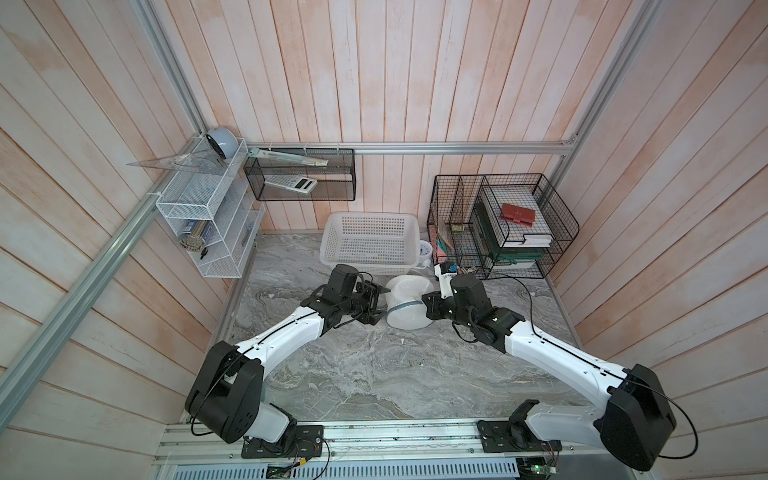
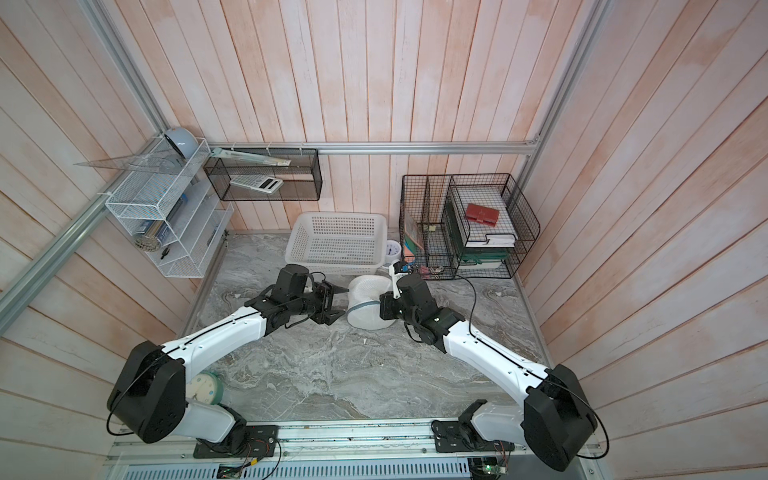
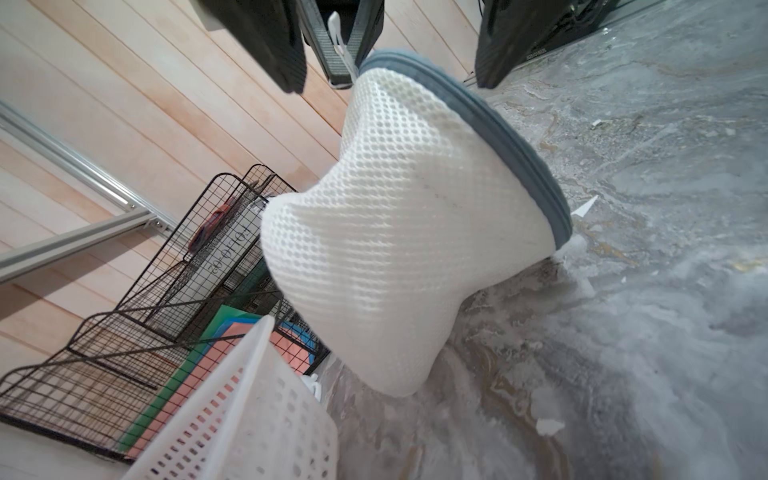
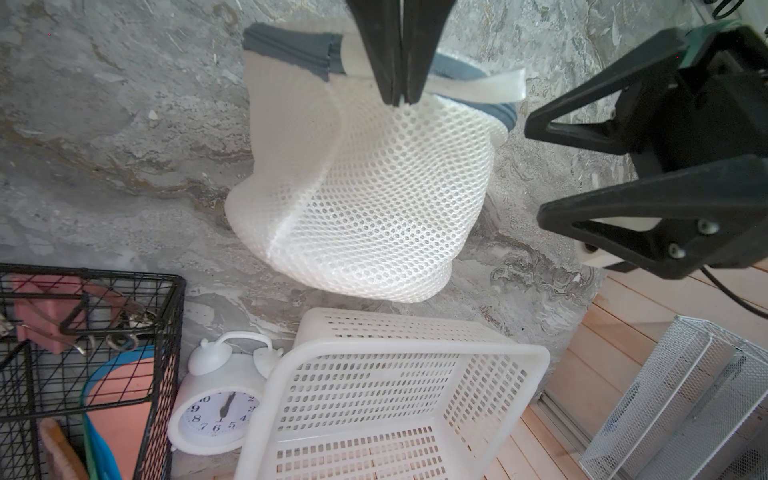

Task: Turn the laundry bag inside out
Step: Zip the zipper on the laundry bag, then place the laundry bag at the center of the board.

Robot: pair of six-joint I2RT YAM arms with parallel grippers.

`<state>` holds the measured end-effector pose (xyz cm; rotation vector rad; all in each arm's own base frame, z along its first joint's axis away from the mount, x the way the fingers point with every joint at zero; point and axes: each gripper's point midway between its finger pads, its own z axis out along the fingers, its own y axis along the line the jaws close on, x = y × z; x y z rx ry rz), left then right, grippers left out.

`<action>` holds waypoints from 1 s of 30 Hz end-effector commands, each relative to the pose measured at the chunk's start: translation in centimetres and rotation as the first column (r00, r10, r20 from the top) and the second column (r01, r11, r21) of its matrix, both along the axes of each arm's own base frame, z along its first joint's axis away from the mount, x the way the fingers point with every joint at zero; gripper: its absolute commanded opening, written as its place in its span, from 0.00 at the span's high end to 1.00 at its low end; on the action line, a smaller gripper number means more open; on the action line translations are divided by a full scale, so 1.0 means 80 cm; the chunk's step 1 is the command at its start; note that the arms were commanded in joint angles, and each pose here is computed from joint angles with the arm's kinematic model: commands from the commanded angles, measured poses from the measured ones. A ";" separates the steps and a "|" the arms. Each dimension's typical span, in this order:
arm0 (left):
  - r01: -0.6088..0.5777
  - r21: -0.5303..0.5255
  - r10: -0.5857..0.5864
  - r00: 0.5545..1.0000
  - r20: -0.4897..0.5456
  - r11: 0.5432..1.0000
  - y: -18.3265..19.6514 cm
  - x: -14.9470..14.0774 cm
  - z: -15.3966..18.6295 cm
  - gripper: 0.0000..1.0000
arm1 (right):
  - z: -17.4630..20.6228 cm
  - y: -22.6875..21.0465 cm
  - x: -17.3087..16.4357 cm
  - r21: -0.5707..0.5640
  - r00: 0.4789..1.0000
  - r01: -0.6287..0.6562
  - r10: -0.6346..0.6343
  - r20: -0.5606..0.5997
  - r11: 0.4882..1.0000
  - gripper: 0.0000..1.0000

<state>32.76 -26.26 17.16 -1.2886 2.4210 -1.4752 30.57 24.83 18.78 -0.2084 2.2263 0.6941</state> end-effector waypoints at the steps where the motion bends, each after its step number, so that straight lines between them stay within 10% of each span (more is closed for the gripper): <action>1: -0.006 0.082 0.001 0.998 0.063 0.997 0.033 0.001 0.024 0.22 | 0.029 0.011 0.000 0.047 1.000 -0.025 0.025 0.002 0.999 1.00; 10: -0.046 0.261 0.006 0.988 0.152 0.964 0.113 0.009 0.055 0.00 | 0.081 0.034 0.010 0.064 0.997 -0.068 0.065 0.047 0.996 1.00; 30: -0.065 0.400 -0.019 0.979 0.202 0.914 0.154 0.029 0.053 0.00 | 0.093 0.008 -0.037 -0.015 0.990 -0.114 0.112 -0.092 0.993 1.00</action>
